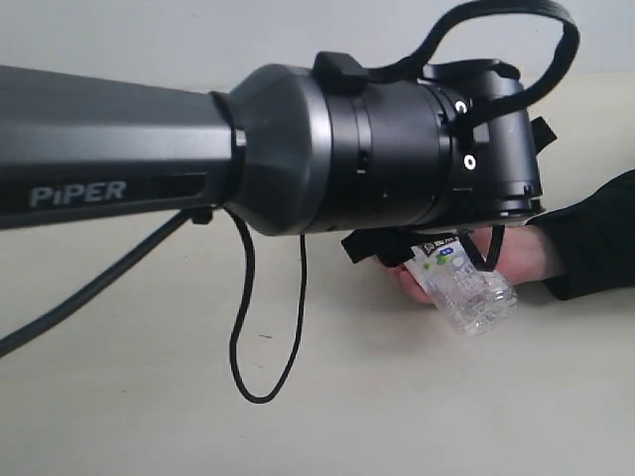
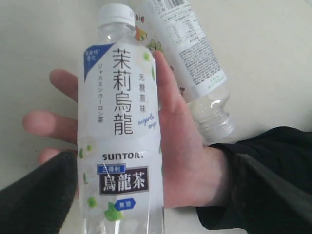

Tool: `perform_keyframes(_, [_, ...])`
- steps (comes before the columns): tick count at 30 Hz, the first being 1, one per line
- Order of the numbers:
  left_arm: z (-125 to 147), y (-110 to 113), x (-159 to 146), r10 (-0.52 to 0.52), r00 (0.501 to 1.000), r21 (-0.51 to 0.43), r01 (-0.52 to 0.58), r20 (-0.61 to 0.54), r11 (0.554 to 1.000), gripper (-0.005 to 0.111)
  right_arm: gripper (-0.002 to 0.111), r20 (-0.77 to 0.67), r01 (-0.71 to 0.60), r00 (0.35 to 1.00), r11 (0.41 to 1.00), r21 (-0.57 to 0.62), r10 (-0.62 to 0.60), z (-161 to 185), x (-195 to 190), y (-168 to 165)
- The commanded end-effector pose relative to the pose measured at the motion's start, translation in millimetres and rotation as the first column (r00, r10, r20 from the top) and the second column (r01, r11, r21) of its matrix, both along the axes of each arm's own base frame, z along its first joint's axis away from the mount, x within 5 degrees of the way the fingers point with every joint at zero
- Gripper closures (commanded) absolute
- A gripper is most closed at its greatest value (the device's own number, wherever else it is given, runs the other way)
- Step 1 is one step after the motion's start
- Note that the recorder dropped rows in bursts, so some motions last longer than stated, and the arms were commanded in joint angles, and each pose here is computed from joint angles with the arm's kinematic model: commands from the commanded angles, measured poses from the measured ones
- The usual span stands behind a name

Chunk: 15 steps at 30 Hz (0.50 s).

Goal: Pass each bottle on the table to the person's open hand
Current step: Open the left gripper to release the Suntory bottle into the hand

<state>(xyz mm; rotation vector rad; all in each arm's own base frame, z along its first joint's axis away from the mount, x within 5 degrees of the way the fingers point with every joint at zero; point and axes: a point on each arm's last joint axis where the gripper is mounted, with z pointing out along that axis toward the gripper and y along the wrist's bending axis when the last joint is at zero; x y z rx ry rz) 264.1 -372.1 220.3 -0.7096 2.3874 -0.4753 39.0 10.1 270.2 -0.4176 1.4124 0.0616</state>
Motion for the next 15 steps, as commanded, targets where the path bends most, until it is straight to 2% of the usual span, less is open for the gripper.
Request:
perform_keyframes(1, [24.0, 12.8, -3.3, 0.042, 0.999, 0.019, -0.042, 0.015, 0.999, 0.035, 0.108, 0.005, -0.002, 1.0, 1.0, 0.001, 0.002, -0.7, -0.4, 0.0])
perform_keyframes(8, [39.4, 29.8, -12.6, 0.096, 0.995, 0.108, -0.091, -0.037, 0.99, 0.07, 0.108, 0.005, -0.002, 1.0, 1.0, 0.001, 0.002, -0.7, -0.4, 0.0])
perform_keyframes(9, [38.9, 30.5, -13.8, 0.093, 0.994, 0.12, -0.086, -0.051, 0.989, 0.081, 0.108, 0.005, -0.002, 1.0, 1.0, 0.001, 0.002, -0.7, -0.4, 0.0])
perform_keyframes(10, [38.6, 30.9, -14.2, 0.098, 0.994, 0.122, -0.09, -0.057, 0.988, 0.087, 0.108, 0.005, -0.002, 1.0, 1.0, 0.001, 0.002, -0.7, -0.4, 0.0])
perform_keyframes(11, [37.8, 30.7, -15.3, 0.102, 0.992, 0.117, -0.093, -0.072, 0.989, 0.099, 0.108, 0.005, -0.002, 1.0, 1.0, 0.001, 0.002, -0.7, -0.4, 0.0])
perform_keyframes(12, [37.3, 30.4, -16.1, 0.104, 0.991, 0.112, -0.095, -0.083, 0.989, 0.105, 0.108, 0.005, -0.002, 1.0, 1.0, 0.001, 0.002, -0.7, -0.4, 0.0])
perform_keyframes(15, [36.5, 31.1, -18.3, 0.087, 0.99, 0.133, -0.072, -0.107, 0.988, 0.107, 0.108, 0.005, -0.002, 1.0, 1.0, 0.001, 0.002, -0.7, -0.4, 0.0])
